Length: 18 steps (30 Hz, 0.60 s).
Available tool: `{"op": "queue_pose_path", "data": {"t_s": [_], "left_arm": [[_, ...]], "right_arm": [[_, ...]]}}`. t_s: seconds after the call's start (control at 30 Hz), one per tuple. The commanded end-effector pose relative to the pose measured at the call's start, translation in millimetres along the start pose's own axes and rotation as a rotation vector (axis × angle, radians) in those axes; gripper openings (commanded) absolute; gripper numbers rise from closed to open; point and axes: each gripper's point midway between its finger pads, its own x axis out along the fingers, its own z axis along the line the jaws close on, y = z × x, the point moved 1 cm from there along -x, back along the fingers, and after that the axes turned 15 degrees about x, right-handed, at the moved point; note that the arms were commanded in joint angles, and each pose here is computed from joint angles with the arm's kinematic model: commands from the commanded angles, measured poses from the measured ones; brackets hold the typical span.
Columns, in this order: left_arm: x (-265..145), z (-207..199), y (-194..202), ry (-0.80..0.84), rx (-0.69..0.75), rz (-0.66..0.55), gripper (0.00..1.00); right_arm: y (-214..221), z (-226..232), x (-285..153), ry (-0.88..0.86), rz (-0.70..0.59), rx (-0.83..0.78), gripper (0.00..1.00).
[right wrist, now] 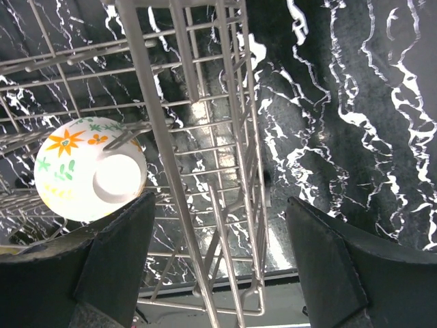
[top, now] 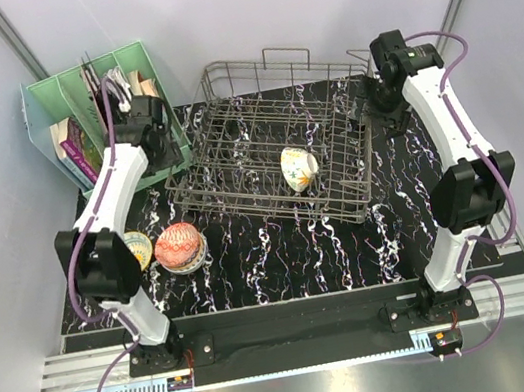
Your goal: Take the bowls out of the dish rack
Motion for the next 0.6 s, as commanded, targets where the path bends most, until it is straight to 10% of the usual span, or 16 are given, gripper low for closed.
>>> {"op": "queue_pose_path", "data": {"t_s": [0.0,0.2,0.37,0.57], "left_arm": [[16,0,-4,0.004,0.042,0.013,0.61],[37,-10,7,0.055,0.055,0.073,0.54],[34,-20,10,0.118,0.06,0.064,0.0],[23,-32,23,0.165,0.076,0.061,0.0]], "right_arm": [[-1,4,-5,-0.055,-0.001,0.032,0.85],[-3,-6,4,-0.035,0.018,0.068,0.62],[-7,-13,9,-0.014,0.008,0.089,0.17],[-23,-13,14,-0.006,-0.019,0.095,0.0]]}}
